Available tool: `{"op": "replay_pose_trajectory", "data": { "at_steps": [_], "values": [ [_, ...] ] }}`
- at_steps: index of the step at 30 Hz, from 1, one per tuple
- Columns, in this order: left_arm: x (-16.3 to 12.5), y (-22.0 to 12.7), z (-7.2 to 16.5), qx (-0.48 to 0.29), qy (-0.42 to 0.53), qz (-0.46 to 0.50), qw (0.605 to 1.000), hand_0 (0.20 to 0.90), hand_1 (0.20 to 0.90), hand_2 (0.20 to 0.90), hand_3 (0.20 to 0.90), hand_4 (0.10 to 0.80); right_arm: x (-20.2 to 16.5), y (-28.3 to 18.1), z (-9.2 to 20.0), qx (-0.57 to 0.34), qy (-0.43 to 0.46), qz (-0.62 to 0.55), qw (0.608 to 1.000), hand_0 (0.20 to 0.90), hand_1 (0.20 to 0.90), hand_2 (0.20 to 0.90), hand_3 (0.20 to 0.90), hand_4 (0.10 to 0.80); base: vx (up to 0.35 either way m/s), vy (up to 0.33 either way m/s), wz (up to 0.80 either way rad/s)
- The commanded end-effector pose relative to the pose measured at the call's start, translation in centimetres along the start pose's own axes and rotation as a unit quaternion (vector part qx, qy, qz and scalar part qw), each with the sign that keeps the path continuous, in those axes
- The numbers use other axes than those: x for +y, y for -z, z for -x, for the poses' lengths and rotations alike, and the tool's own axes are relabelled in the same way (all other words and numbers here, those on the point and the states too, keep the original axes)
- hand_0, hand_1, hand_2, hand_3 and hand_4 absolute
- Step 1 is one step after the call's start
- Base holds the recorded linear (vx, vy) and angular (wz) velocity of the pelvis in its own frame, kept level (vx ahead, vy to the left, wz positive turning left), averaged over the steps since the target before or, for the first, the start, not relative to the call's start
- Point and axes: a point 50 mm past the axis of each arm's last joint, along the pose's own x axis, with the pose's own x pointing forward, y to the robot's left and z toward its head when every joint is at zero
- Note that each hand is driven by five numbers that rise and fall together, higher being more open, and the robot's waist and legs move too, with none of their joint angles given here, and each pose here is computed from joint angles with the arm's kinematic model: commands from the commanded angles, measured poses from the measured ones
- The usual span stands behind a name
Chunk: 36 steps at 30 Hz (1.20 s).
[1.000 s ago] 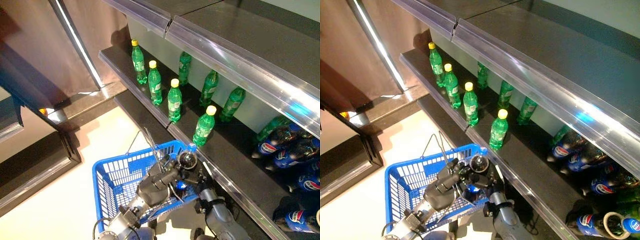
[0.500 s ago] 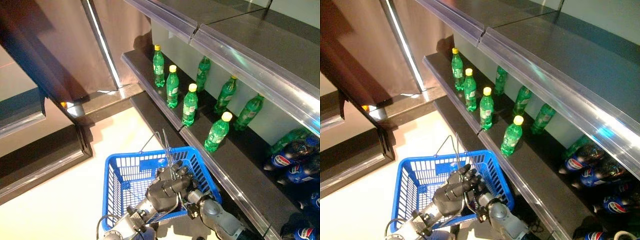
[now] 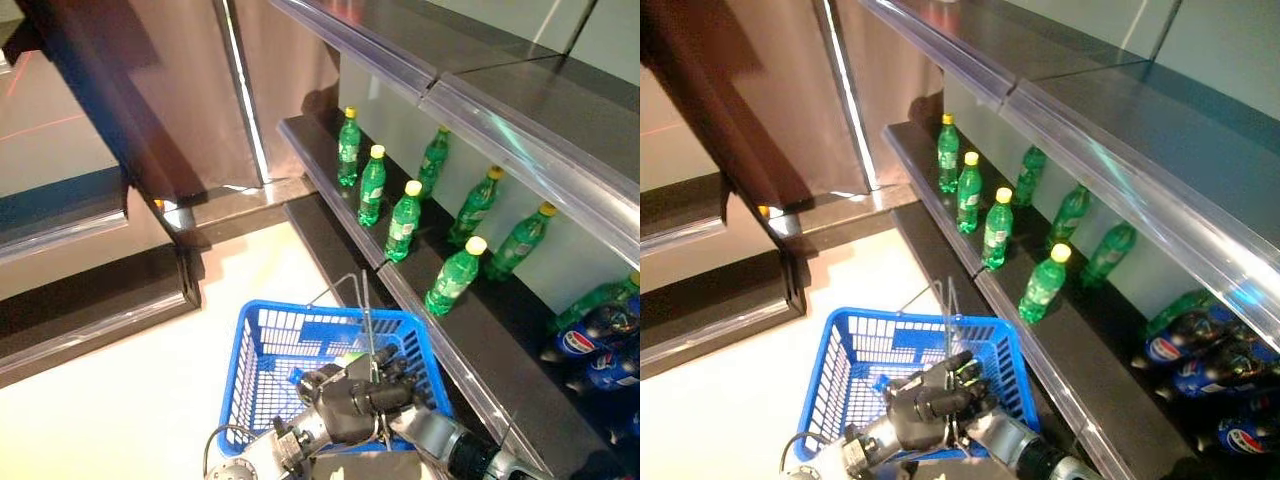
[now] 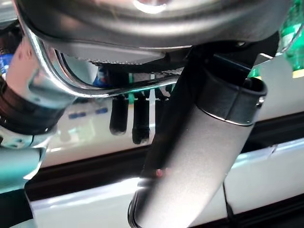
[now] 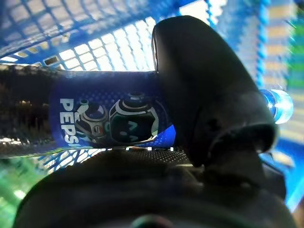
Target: Pick up the drink and place into the basket.
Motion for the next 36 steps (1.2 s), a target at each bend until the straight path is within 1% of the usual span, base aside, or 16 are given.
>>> {"op": "replay_pose_trajectory", "data": {
  "at_steps": [1, 9, 13, 14, 15, 16, 17, 25, 31, 32, 34, 36],
  "values": [
    [-9.8, -0.2, -5.1, -0.032, 0.32, 0.011, 0.947, 0.3, 0.3, 0.3, 0.2, 0.1, -0.7, -5.6, -1.3, -0.099, -0.002, 0.028, 0.995, 0.3, 0.3, 0.3, 0.2, 0.1, 0.118, 0.002, 0.05],
    [-9.2, 1.4, -5.3, -0.032, 0.294, 0.052, 0.954, 0.3, 0.3, 0.3, 0.2, 0.1, 1.8, -2.8, -1.6, -0.056, -0.022, 0.02, 0.998, 0.3, 0.3, 0.3, 0.2, 0.1, 0.16, 0.009, 0.04],
    [-8.9, 2.1, -5.3, -0.025, 0.29, 0.064, 0.955, 0.3, 0.3, 0.3, 0.2, 0.1, 2.3, -2.1, -1.8, -0.045, -0.019, 0.015, 0.999, 0.3, 0.3, 0.3, 0.2, 0.1, 0.097, 0.002, 0.0],
    [-8.9, 2.1, -5.3, -0.025, 0.289, 0.065, 0.955, 0.3, 0.3, 0.3, 0.2, 0.1, 2.3, -2.1, -1.8, -0.045, -0.018, 0.013, 0.999, 0.462, 0.462, 0.462, 0.389, 0.289, 0.067, -0.002, 0.0],
    [-8.7, 2.3, -5.3, -0.024, 0.287, 0.069, 0.955, 0.3, 0.3, 0.3, 0.2, 0.1, 2.3, -2.0, -1.8, -0.042, -0.016, 0.011, 0.999, 0.679, 0.679, 0.679, 0.642, 0.542, 0.065, 0.0, 0.01],
    [-8.6, 2.4, -5.2, -0.024, 0.286, 0.071, 0.955, 0.3, 0.3, 0.3, 0.2, 0.1, 2.2, -1.9, -1.9, -0.04, -0.016, 0.011, 0.999, 0.747, 0.747, 0.747, 0.722, 0.622, 0.069, 0.002, 0.0],
    [-8.5, 2.5, -5.2, -0.024, 0.286, 0.072, 0.955, 0.3, 0.3, 0.3, 0.2, 0.1, 2.2, -1.9, -1.9, -0.039, -0.015, 0.011, 0.999, 0.9, 0.9, 0.9, 0.9, 0.8, 0.054, 0.004, 0.01],
    [-7.9, 3.2, -5.1, -0.03, 0.277, 0.08, 0.957, 0.3, 0.3, 0.3, 0.2, 0.1, 2.2, -1.2, -1.6, -0.033, -0.003, -0.013, 0.999, 0.9, 0.9, 0.9, 0.9, 0.8, 0.031, -0.004, 0.01],
    [-7.7, 2.7, -4.6, -0.039, 0.276, 0.068, 0.958, 0.3, 0.3, 0.3, 0.2, 0.1, 0.7, -1.9, -1.1, -0.061, 0.043, -0.036, 0.997, 0.9, 0.9, 0.9, 0.9, 0.8, -0.006, -0.002, 0.0],
    [-7.7, 2.4, -4.6, -0.046, 0.273, 0.06, 0.959, 0.3, 0.3, 0.3, 0.2, 0.1, 0.4, -2.1, -0.9, -0.069, 0.054, -0.042, 0.995, 0.9, 0.9, 0.9, 0.9, 0.8, -0.047, -0.015, 0.0],
    [-7.6, 1.4, -4.2, -0.073, 0.26, 0.01, 0.963, 0.3, 0.3, 0.3, 0.2, 0.1, -0.6, -3.0, -0.2, -0.094, 0.08, -0.047, 0.991, 0.9, 0.9, 0.9, 0.9, 0.8, -0.065, -0.017, -0.01],
    [-7.2, -0.4, -3.3, -0.108, 0.236, -0.027, 0.965, 0.3, 0.3, 0.3, 0.2, 0.1, -1.9, -4.1, 1.5, -0.125, 0.107, -0.045, 0.985, 0.9, 0.9, 0.9, 0.9, 0.8, -0.082, -0.002, -0.03]
  ]
}}
